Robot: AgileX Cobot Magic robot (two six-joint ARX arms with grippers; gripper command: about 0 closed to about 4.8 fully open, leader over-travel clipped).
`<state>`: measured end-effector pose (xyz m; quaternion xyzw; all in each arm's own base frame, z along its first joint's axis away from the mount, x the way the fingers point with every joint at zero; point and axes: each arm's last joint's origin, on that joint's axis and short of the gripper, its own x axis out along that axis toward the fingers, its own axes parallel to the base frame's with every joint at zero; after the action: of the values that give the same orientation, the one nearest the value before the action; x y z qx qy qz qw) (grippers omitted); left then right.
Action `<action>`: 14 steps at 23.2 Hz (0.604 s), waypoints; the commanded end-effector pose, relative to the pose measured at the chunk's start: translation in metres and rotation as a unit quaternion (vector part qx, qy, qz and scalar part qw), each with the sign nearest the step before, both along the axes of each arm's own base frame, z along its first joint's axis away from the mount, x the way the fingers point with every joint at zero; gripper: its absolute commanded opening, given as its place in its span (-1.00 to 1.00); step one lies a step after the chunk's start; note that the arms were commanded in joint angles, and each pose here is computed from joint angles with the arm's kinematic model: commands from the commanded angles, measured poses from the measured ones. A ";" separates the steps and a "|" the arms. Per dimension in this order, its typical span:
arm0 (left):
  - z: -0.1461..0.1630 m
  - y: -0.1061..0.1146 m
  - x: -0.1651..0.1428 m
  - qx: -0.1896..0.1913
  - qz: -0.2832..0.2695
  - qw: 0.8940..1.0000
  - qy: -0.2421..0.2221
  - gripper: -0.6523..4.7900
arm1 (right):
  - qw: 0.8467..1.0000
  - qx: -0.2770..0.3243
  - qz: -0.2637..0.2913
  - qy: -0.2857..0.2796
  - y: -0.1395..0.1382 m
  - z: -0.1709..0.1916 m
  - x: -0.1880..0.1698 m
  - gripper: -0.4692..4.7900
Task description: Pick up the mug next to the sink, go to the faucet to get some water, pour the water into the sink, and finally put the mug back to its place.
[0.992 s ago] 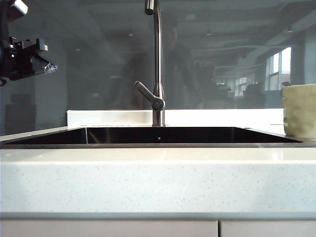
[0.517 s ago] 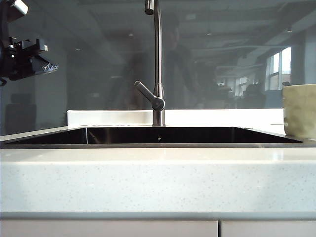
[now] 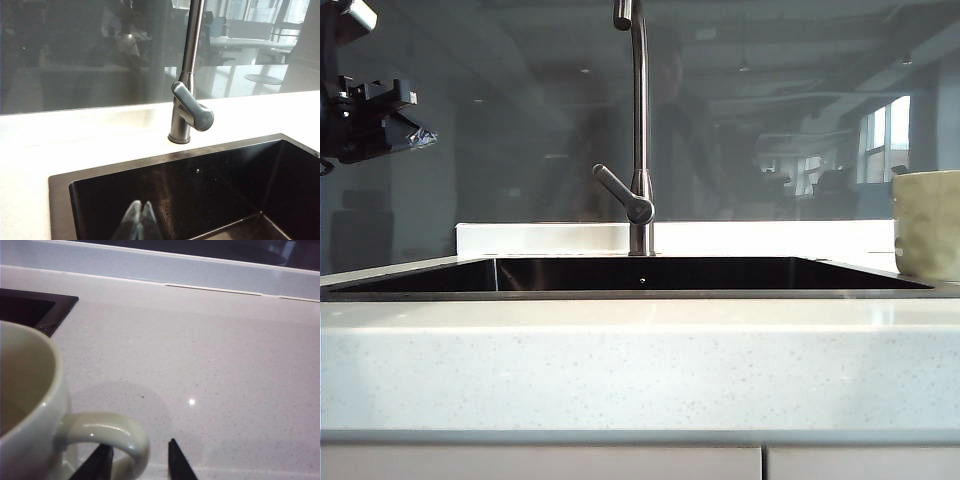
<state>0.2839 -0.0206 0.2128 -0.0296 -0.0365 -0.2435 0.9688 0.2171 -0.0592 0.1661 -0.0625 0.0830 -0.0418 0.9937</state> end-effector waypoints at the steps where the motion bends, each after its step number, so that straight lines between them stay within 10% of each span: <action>1: 0.003 0.000 0.000 0.001 -0.003 1.000 -0.013 -0.78 | 1.000 -0.004 0.000 -0.014 0.000 0.004 0.001 -0.22; 14: 0.003 0.000 0.000 0.001 -0.003 1.000 -0.013 -0.78 | 1.000 -0.004 0.000 -0.015 -0.001 -0.001 0.004 -0.22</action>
<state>0.2839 -0.0206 0.2128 -0.0296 -0.0365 -0.2435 0.9688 0.2194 -0.0599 0.1627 -0.0623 0.0837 -0.0419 0.9937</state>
